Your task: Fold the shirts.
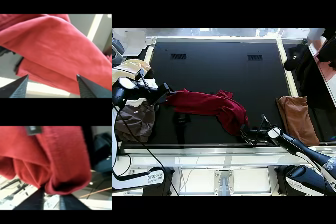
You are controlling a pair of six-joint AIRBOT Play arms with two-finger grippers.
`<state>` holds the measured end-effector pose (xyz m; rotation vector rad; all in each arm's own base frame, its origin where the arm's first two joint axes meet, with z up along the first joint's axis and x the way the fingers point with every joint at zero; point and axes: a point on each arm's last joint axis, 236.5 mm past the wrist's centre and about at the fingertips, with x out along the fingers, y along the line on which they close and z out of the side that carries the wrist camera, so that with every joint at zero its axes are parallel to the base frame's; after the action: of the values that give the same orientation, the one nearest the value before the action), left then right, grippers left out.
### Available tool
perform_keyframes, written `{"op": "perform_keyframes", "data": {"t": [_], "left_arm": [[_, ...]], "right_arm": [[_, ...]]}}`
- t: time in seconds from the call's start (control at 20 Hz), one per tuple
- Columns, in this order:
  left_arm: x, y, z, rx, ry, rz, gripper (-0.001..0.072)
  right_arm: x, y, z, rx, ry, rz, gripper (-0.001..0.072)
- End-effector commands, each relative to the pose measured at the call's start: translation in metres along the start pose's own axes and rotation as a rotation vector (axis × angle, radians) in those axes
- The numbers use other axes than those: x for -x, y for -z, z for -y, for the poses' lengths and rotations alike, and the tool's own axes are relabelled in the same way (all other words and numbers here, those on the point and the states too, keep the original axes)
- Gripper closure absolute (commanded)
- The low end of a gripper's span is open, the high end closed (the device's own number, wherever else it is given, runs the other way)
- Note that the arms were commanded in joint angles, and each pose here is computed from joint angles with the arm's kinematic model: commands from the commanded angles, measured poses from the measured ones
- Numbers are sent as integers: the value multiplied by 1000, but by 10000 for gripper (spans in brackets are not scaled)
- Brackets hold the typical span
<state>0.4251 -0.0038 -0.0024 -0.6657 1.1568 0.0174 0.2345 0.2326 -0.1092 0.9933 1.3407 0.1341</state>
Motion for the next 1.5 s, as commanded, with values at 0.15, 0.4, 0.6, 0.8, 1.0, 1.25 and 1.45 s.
{"op": "perform_keyframes", "data": {"t": [0.15, 0.4, 0.6, 0.8, 1.0, 1.25, 1.45], "left_arm": [[5, -4, -64, 223, -218, 33, 7], [-10, 4, -89, 321, -249, 43, 7], [-33, -12, -83, 379, -179, 89, 8], [-47, -24, -90, 388, -173, 130, 11], [-51, -30, -83, 427, -129, 150, 540], [-50, -34, -67, 345, -69, 148, 694], [-45, -31, -67, 330, -73, 135, 615]], "right_arm": [[-2, -12, 2, -20, 6, 48, 697], [0, -20, -9, 25, -8, 74, 697], [1, -23, -18, 33, -24, 78, 698], [1, -23, -18, 32, -25, 77, 697], [1, -24, -18, 34, -25, 85, 698], [31, -64, -48, 137, -106, 289, 700], [74, -89, -72, 165, -194, 403, 700]]}}
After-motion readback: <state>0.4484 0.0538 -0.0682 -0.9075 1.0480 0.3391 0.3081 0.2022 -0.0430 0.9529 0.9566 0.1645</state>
